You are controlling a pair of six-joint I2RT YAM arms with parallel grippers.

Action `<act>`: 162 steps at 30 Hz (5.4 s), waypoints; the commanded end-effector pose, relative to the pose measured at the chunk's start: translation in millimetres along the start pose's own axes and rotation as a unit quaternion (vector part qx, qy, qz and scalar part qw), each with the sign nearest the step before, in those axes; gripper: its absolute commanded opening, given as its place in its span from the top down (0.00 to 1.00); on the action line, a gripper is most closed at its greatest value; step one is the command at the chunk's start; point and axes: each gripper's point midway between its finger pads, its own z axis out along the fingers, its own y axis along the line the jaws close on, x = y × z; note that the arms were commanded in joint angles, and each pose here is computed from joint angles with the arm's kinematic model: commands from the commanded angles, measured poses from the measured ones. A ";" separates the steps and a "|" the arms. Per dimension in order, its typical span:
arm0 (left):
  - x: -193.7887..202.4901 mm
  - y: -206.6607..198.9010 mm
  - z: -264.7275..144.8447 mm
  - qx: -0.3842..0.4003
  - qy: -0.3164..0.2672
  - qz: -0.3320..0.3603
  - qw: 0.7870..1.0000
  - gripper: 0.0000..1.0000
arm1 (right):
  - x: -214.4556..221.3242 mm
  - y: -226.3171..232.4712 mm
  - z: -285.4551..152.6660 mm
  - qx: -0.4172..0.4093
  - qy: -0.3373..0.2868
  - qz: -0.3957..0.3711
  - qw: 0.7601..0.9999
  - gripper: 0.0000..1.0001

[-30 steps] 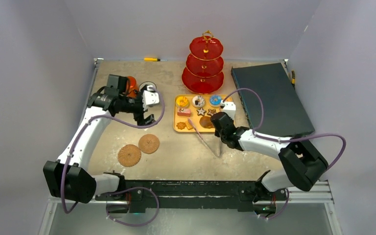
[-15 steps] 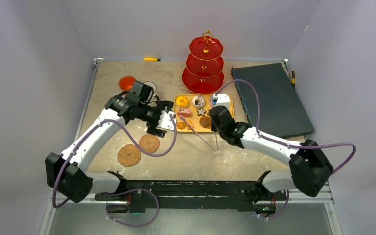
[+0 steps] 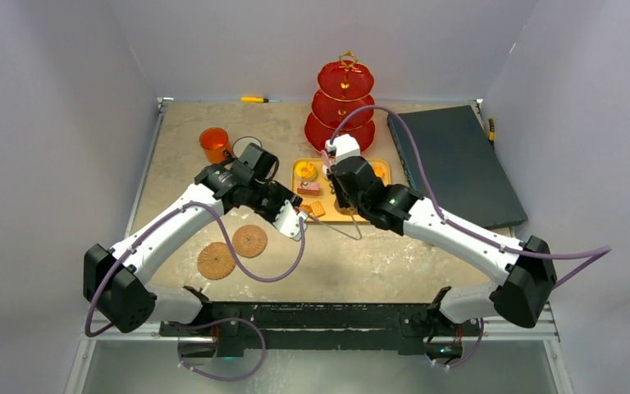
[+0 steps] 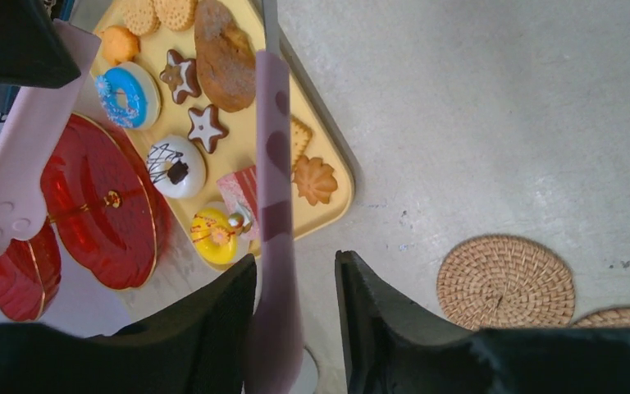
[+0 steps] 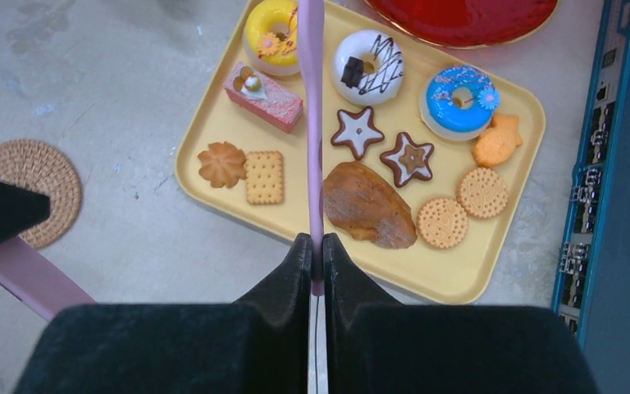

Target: Serve the afternoon tea

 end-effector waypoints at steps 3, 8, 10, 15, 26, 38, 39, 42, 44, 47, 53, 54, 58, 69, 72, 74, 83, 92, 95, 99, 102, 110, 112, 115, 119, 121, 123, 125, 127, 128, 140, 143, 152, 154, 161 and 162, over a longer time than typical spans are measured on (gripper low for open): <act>-4.1 14.8 -11.7 -0.019 0.014 0.026 0.999 0.79 | -7.3 15.0 -14.9 -0.021 0.019 -0.077 0.997 1.00; -3.0 9.5 -10.8 -0.015 0.020 0.021 0.999 0.85 | -19.5 29.2 -25.8 -0.062 0.001 -0.083 0.995 1.00; -6.5 10.7 -11.1 -0.019 0.014 0.011 1.000 0.94 | -24.2 35.8 -31.1 -0.088 -0.006 -0.089 0.992 0.88; -34.3 25.7 -19.0 -0.054 -0.046 -0.105 0.992 1.00 | -50.3 39.0 -58.7 -0.127 -0.064 -0.081 0.986 0.20; -66.5 84.7 -76.6 -0.137 -0.290 -0.491 0.810 1.00 | -176.1 0.7 -157.2 -0.176 -0.266 -0.040 0.947 0.02; -89.4 106.4 -146.6 -0.155 -0.411 -0.540 0.718 1.00 | -140.4 21.1 -171.4 -0.372 -0.276 -0.046 0.885 0.02; -91.6 106.4 -152.7 -0.152 -0.419 -0.542 0.713 1.00 | -140.6 14.8 -172.4 -0.389 -0.281 -0.039 0.877 0.02; -104.0 104.2 -164.6 -0.131 -0.442 -0.543 0.702 1.00 | -138.9 5.2 -168.6 -0.422 -0.291 -0.022 0.858 0.02; -113.3 100.9 -170.1 -0.113 -0.459 -0.544 0.693 1.00 | -139.5 9.2 -164.6 -0.452 -0.289 -0.024 0.844 0.02; -120.7 95.2 -172.9 -0.094 -0.467 -0.542 0.693 1.00 | -146.2 11.7 -163.0 -0.490 -0.295 -0.039 0.820 0.02; -131.0 85.3 -175.5 -0.068 -0.472 -0.537 0.695 1.00 | -172.5 5.8 -165.1 -0.475 -0.380 -0.065 0.791 0.02; -132.7 84.2 -175.7 -0.064 -0.473 -0.536 0.697 1.00 | -175.7 5.0 -164.7 -0.471 -0.394 -0.071 0.786 0.02; -138.6 79.8 -174.5 -0.049 -0.473 -0.530 0.702 1.00 | -185.7 6.9 -146.9 -0.487 -0.397 -0.075 0.774 0.02; -147.6 77.8 -171.9 -0.035 -0.474 -0.516 0.712 1.00 | -196.9 12.5 -145.7 -0.527 -0.440 -0.053 0.725 0.02; -148.9 78.4 -169.3 -0.033 -0.474 -0.514 0.714 1.00 | -200.9 20.7 -144.9 -0.536 -0.439 -0.055 0.720 0.02; -149.5 79.8 -168.4 -0.033 -0.475 -0.513 0.714 1.00 | -201.9 28.7 -143.8 -0.542 -0.432 -0.059 0.718 0.02; -146.1 86.5 -167.8 -0.051 -0.471 -0.503 0.723 1.00 | -198.1 53.1 -151.7 -0.552 -0.410 -0.073 0.723 0.02; -139.6 96.0 -166.8 -0.080 -0.458 -0.484 0.741 1.00 | -177.6 63.1 -178.5 -0.596 -0.388 -0.089 0.697 0.02; -140.9 97.4 -168.2 -0.080 -0.460 -0.480 0.743 1.00 | -169.3 66.3 -185.0 -0.619 -0.374 -0.099 0.684 0.02; -143.6 98.2 -170.4 -0.079 -0.461 -0.475 0.745 1.00 | -162.8 68.1 -189.9 -0.636 -0.363 -0.105 0.673 0.02; -146.1 97.3 -170.0 -0.080 -0.461 -0.470 0.748 1.00 | -169.4 67.2 -194.2 -0.634 -0.373 -0.096 0.671 0.02; -138.4 101.1 -164.1 -0.103 -0.449 -0.461 0.759 1.00 | -179.0 84.7 -205.7 -0.646 -0.367 -0.075 0.665 0.02; -136.7 103.4 -163.9 -0.110 -0.445 -0.457 0.762 1.00 | -179.5 87.0 -205.1 -0.642 -0.367 -0.066 0.670 0.02; -133.4 104.4 -161.8 -0.119 -0.440 -0.454 0.766 1.00 | -183.3 86.0 -199.3 -0.629 -0.368 -0.050 0.683 0.02; -131.2 104.4 -159.9 -0.126 -0.433 -0.448 0.772 1.00 | -191.5 84.2 -192.8 -0.618 -0.370 -0.013 0.693 0.03; -132.2 104.2 -160.3 -0.126 -0.432 -0.445 0.774 1.00 | -193.2 83.5 -190.7 -0.616 -0.372 -0.003 0.694 0.05; -132.9 103.5 -161.2 -0.127 -0.429 -0.442 0.777 1.00 | -194.3 83.1 -190.4 -0.615 -0.373 0.000 0.695 0.10; -133.5 102.1 -161.3 -0.125 -0.428 -0.441 0.779 1.00 | -194.5 83.7 -191.8 -0.617 -0.372 -0.005 0.693 0.14; -134.5 100.4 -161.3 -0.121 -0.426 -0.439 0.782 1.00 | -193.3 85.9 -192.2 -0.623 -0.360 -0.016 0.694 0.19; -135.0 100.0 -161.8 -0.120 -0.425 -0.437 0.783 1.00 | -190.8 87.3 -191.7 -0.628 -0.350 -0.022 0.695 0.22; -139.9 95.3 -166.1 -0.113 -0.422 -0.430 0.790 1.00 | -179.4 84.3 -202.3 -0.636 -0.321 -0.080 0.698 0.36; -140.9 94.5 -167.1 -0.112 -0.422 -0.429 0.791 1.00 | -177.9 82.7 -200.9 -0.625 -0.323 -0.086 0.706 0.42; -135.0 93.7 -163.0 -0.123 -0.409 -0.426 0.798 0.97 | -199.9 73.2 -192.2 -0.582 -0.355 -0.036 0.731 0.64; -129.2 95.4 -161.5 -0.141 -0.395 -0.419 0.805 0.97 | -202.6 71.2 -188.7 -0.576 -0.358 -0.016 0.735 0.63; -117.9 100.0 -159.7 -0.176 -0.368 -0.395 0.823 1.00 | -201.6 68.6 -184.0 -0.570 -0.363 0.011 0.737 0.40; -117.4 100.0 -159.0 -0.176 -0.368 -0.396 0.823 1.00 | -201.6 68.3 -183.2 -0.569 -0.363 0.012 0.738 0.37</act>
